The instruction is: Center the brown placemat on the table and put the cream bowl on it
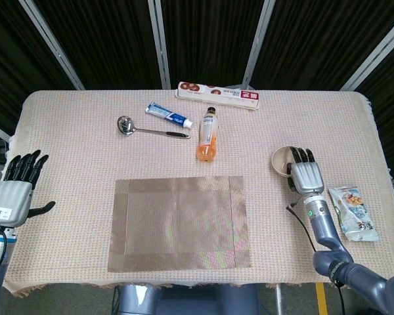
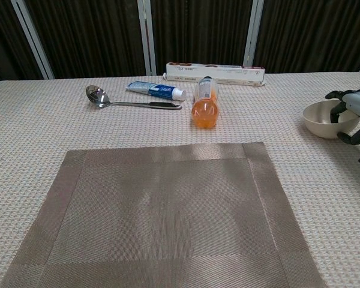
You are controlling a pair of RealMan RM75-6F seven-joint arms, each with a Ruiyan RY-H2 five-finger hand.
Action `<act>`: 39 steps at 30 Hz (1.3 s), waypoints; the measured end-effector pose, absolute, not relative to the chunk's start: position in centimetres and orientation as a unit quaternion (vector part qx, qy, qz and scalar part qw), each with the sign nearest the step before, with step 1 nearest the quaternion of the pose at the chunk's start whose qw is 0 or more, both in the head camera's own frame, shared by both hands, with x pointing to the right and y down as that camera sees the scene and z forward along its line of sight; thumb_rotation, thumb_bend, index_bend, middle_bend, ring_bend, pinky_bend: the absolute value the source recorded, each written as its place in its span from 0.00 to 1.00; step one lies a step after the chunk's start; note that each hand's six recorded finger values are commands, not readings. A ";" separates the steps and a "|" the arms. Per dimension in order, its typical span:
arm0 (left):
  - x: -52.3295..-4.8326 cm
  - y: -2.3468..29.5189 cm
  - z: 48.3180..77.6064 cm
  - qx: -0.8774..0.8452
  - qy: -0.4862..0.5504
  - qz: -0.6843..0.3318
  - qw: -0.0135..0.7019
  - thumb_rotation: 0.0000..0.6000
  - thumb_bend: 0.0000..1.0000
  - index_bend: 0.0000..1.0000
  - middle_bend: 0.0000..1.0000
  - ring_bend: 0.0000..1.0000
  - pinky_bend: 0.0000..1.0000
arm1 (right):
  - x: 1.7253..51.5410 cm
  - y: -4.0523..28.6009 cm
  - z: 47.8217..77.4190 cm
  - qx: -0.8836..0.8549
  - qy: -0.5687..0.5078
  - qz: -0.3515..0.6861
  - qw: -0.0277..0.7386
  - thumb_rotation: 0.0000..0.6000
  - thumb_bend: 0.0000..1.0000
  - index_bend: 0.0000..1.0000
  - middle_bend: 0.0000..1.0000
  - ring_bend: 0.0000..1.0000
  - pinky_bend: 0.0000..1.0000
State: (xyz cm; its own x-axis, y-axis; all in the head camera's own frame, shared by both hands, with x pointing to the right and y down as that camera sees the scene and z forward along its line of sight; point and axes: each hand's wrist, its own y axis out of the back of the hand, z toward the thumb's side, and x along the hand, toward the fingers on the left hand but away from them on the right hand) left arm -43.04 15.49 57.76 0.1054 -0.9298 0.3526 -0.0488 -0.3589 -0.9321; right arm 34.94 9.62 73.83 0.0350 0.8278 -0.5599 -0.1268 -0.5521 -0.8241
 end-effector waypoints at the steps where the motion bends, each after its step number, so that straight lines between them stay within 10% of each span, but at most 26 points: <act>1: -43.0 15.5 57.8 -0.623 0.393 -0.541 0.407 1.00 0.00 0.00 0.00 0.00 0.00 | 34.8 9.6 73.6 -0.613 -0.289 0.628 0.382 1.00 0.40 0.64 0.00 0.00 0.00; 25: -43.2 15.5 58.1 -0.631 0.389 -0.540 0.399 1.00 0.00 0.00 0.00 0.00 0.00 | 25.6 11.3 63.1 -0.711 -0.329 0.386 0.488 1.00 0.39 0.64 0.00 0.00 0.00; 39: -43.6 15.4 58.7 -0.626 0.386 -0.549 0.396 1.00 0.00 0.00 0.00 0.00 0.00 | 15.0 12.0 63.9 -0.825 -0.199 0.252 0.465 1.00 0.39 0.75 0.01 0.00 0.00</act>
